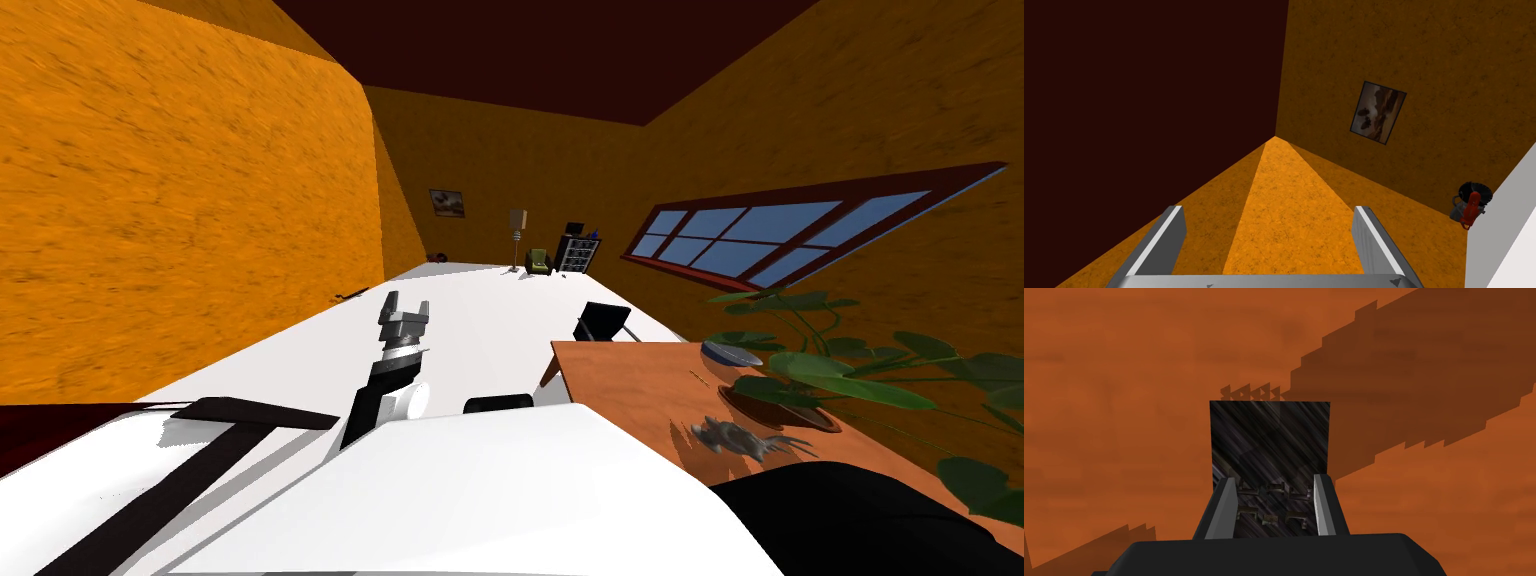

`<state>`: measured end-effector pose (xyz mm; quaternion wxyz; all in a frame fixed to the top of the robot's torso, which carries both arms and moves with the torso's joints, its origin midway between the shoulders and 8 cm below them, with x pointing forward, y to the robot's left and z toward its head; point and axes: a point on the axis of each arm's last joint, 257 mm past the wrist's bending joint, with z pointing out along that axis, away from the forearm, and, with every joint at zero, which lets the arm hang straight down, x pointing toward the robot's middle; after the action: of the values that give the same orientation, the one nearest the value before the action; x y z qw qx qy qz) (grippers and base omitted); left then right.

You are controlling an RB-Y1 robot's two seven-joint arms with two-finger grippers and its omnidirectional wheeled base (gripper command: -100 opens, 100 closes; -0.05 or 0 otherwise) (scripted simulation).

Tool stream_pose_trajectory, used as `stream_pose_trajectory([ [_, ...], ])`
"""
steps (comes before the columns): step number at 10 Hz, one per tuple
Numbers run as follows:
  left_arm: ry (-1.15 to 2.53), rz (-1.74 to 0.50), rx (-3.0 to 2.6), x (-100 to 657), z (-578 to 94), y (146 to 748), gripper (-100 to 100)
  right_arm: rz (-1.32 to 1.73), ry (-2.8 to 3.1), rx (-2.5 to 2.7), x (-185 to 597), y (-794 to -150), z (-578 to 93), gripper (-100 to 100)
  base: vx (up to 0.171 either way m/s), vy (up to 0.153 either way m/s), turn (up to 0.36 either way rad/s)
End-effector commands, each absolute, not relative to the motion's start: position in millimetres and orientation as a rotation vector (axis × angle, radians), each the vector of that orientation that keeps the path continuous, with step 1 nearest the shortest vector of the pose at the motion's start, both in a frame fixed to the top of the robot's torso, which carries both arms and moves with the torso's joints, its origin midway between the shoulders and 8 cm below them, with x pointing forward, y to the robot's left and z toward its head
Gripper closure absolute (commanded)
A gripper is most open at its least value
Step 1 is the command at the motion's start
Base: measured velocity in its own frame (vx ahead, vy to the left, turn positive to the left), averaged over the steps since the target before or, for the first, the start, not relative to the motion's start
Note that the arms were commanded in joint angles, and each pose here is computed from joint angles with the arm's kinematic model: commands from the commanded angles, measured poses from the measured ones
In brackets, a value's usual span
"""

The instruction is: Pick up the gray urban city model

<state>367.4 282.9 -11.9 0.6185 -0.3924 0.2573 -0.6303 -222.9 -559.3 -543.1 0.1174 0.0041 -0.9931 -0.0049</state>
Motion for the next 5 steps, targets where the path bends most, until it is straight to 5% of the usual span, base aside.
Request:
stream_pose_trajectory([
  [1, 0.592, -1.45, -0.903, 367.4, -11.9, 282.9, 0, -0.014, -2.906, 0.012, -222.9, -559.3, -543.1, 100, 0.0, 0.0, 0.0],
  [2, 0.592, -1.45, -0.903, 367.4, -11.9, 282.9, 0, -0.014, -2.906, 0.012, -222.7, -559.4, -543.1, 0, 0.0, 0.0, 0.0],
  [3, 0.592, -1.45, -0.903, 367.4, -11.9, 282.9, 0, -0.007, -2.913, 0.061, -219.2, -566.7, -540.3, 100, 0.107, -0.022, -0.325],
  [5, 0.592, -1.45, -0.903, 367.4, -12.0, 282.9, 0, -0.003, -2.914, 0.106, -216.6, -572.0, -538.3, 100, 0.108, 0.006, -0.162],
])
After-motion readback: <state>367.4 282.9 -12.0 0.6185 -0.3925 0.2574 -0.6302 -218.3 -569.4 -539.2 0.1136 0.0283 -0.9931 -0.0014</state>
